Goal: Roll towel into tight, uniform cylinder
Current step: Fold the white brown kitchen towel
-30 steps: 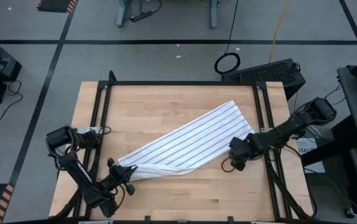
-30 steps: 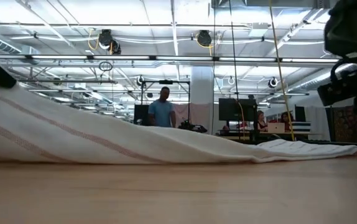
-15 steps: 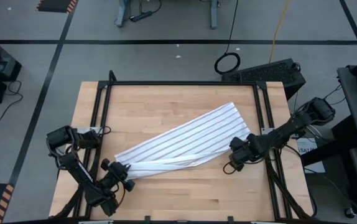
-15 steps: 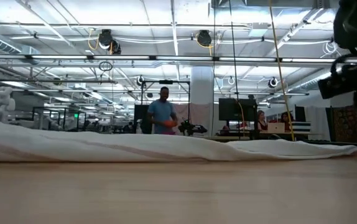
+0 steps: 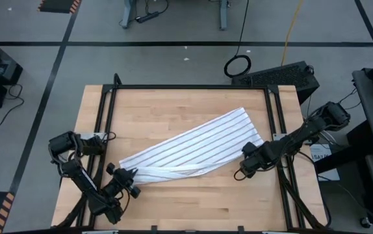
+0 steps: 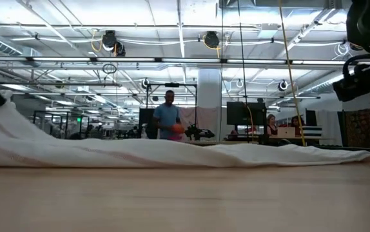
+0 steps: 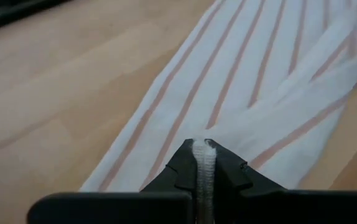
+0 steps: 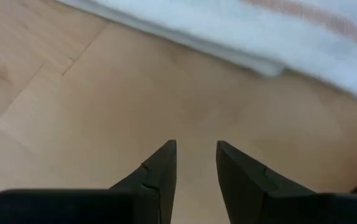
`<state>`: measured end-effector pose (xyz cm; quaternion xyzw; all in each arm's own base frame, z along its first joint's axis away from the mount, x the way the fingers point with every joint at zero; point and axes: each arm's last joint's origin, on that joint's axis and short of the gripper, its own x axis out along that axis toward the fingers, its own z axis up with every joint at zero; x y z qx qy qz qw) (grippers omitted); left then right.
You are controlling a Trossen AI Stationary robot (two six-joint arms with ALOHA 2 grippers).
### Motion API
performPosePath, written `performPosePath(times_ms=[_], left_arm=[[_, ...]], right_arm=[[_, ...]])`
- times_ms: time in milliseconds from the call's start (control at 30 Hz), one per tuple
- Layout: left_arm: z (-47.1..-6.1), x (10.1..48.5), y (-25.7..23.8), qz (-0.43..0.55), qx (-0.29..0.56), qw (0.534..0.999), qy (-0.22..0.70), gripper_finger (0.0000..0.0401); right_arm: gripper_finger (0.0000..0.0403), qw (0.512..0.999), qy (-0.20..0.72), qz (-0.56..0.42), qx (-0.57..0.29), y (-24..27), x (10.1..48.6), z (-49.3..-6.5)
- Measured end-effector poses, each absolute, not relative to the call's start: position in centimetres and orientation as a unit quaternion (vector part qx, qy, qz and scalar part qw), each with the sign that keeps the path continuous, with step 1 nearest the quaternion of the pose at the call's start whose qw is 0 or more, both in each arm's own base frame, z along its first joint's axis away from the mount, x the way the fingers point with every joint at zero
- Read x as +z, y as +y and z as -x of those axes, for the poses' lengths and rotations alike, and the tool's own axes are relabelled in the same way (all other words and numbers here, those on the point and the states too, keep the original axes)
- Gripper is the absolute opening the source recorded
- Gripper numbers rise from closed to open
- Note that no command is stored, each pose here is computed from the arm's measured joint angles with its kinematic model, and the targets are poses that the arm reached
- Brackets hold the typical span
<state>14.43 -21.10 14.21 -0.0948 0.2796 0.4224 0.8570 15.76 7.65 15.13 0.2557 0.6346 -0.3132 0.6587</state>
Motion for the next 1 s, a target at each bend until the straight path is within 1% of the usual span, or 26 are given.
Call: performPosePath(times_ms=[67, 167, 233, 300, 367, 600, 700, 800, 900, 1000], left_arm=[[-14.7, 14.3, -20.9, 0.085, 0.419, 0.864, 0.265, 0.0020], [-15.3, 14.4, -20.4, 0.071, 0.428, 0.860, 0.268, 0.0020], [-15.7, 14.4, -20.2, 0.052, 0.425, 0.861, 0.275, 0.0020], [-16.1, 14.4, -19.9, 0.027, 0.420, 0.864, 0.277, 0.0020], [-16.6, 14.6, -19.4, 0.011, 0.424, 0.861, 0.281, 0.0020], [-17.6, 17.4, -17.4, -0.019, 0.415, 0.853, 0.317, 0.0020], [-17.7, 18.3, -16.7, -0.024, 0.412, 0.842, 0.347, 0.0020], [-17.6, 18.9, -15.9, -0.038, 0.427, 0.832, 0.353, 0.0020], [-17.7, 19.3, -14.7, -0.069, 0.451, 0.813, 0.361, 0.0020], [-18.0, 19.4, -13.8, -0.078, 0.472, 0.801, 0.360, 0.0020]], right_arm=[[0.0104, 0.654, 0.630, -0.266, -0.322, 7.7, 15.1, -15.8], [0.0104, 0.651, 0.621, -0.278, -0.337, 7.6, 15.1, -15.8], [0.0104, 0.660, 0.611, -0.272, -0.340, 7.6, 15.1, -15.8], [0.0104, 0.677, 0.603, -0.265, -0.327, 7.7, 15.1, -16.1], [0.0104, 0.684, 0.604, -0.262, -0.314, 7.8, 15.1, -16.2], [0.0104, 0.664, 0.618, -0.280, -0.313, 8.2, 15.1, -15.9], [0.0104, 0.667, 0.612, -0.275, -0.325, 8.5, 15.1, -15.6], [0.0104, 0.661, 0.608, -0.280, -0.338, 9.1, 14.9, -15.2], [0.0104, 0.667, 0.599, -0.297, -0.329, 9.9, 14.9, -15.2], [0.0104, 0.672, 0.585, -0.325, -0.316, 10.4, 15.0, -15.6]])
